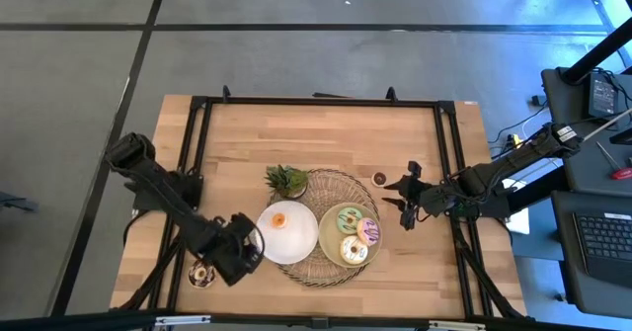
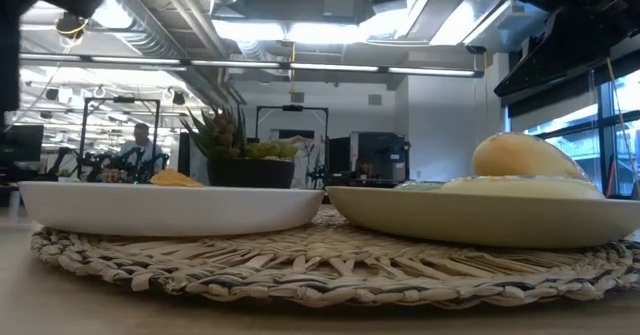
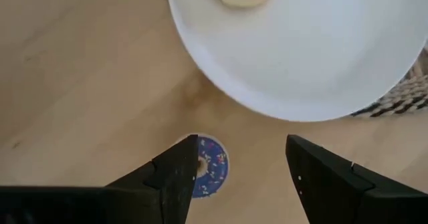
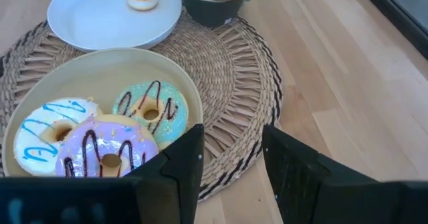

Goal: Pick & Place donuts
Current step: Put the small purple donut on the white plate

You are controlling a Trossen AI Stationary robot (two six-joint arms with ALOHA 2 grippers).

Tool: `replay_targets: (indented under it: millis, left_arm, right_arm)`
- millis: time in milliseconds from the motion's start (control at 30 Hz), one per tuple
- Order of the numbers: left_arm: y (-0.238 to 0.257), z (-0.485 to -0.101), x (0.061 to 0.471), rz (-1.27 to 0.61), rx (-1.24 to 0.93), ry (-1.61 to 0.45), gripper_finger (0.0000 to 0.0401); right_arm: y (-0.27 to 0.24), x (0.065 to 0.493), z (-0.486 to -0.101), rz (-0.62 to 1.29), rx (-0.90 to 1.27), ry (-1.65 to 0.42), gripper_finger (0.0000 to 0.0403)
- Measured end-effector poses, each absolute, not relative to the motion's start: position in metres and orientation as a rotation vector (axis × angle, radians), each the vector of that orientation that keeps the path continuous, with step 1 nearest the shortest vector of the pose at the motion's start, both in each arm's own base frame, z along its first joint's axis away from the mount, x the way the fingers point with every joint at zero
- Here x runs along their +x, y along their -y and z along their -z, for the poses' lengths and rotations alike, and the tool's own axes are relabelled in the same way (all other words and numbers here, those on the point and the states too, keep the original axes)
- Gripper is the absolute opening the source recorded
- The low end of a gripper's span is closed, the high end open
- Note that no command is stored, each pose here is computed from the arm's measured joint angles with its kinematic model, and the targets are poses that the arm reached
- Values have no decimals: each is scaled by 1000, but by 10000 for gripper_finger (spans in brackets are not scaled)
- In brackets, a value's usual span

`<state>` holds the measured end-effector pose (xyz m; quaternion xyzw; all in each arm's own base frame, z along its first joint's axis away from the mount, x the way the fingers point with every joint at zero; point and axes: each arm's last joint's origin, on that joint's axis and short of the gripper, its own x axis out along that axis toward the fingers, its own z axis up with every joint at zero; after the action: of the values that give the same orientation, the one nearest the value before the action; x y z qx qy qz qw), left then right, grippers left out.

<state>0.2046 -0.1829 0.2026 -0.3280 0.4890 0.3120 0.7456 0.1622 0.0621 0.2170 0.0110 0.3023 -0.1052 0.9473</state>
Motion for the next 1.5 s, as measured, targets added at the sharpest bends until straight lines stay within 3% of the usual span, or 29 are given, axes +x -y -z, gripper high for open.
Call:
replay_targets:
  millis: [433, 967, 1500]
  left_arm:
    - [189, -177, 194, -923, -732, -1186, 207]
    - [192, -170, 196, -978, -785, -1170, 158]
    - [200, -143, 201, -1024, -760, -1252, 145]
  right_arm:
    - [-62, 163, -217, 221, 42, -613, 154]
    - [-63, 163, -217, 220, 41, -612, 154]
    - [-62, 163, -217, 221, 41, -613, 154]
